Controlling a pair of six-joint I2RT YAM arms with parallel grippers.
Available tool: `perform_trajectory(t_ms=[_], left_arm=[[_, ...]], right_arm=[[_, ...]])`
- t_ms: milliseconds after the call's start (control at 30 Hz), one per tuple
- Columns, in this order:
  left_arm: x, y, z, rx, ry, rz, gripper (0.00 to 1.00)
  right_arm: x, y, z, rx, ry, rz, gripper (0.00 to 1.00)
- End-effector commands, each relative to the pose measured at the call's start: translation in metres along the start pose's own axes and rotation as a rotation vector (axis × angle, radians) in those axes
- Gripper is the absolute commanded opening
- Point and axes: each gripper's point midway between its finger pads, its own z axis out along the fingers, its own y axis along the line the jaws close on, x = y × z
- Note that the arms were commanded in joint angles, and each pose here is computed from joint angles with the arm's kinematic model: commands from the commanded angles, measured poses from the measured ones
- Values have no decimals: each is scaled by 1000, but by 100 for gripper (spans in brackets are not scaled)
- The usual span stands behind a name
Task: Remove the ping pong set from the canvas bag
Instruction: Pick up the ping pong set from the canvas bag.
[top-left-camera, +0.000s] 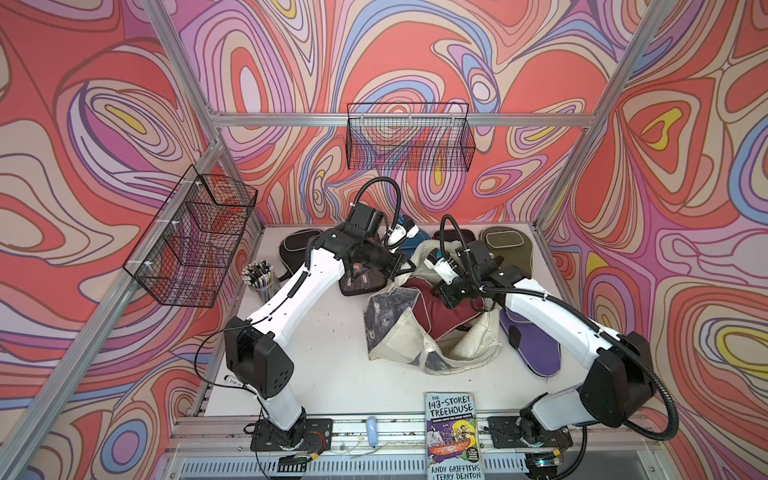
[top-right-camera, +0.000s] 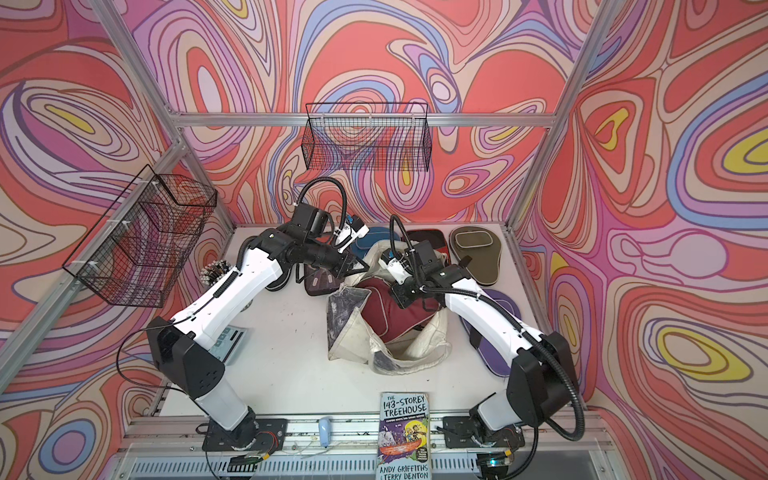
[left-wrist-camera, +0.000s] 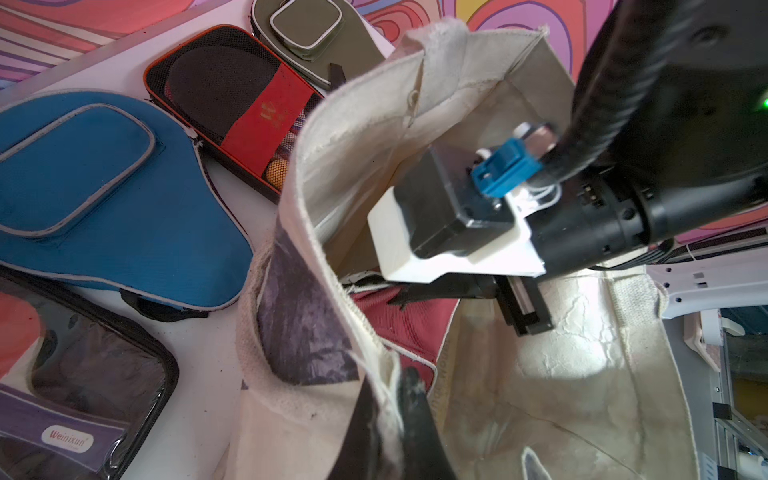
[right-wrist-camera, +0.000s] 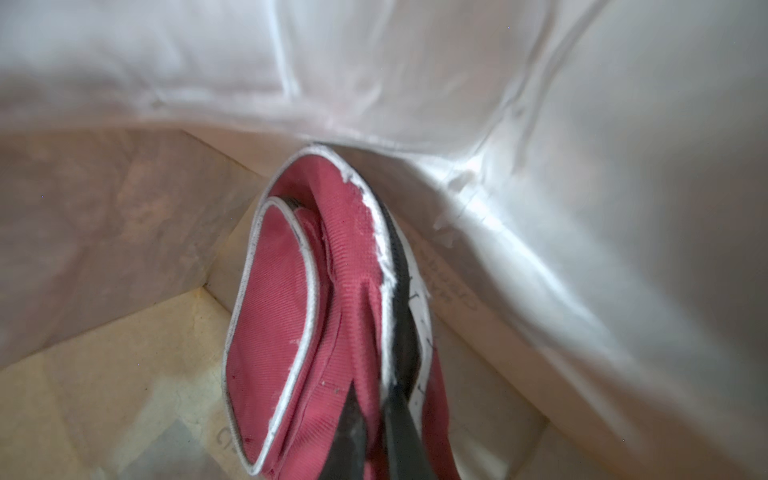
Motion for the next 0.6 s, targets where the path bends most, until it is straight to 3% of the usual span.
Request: perform_trajectory(t_ms=[0, 233, 567], left_arm=[[12, 1, 9, 13, 43, 5, 0], [13, 6, 2, -34, 48, 22, 0], [-2, 23, -24, -109, 8, 23, 16]], right_arm=[[-52, -6, -54, 92, -169, -67, 0], [-77, -14, -98, 201, -228, -96, 0], [-89, -17, -131, 273, -279, -115, 0]])
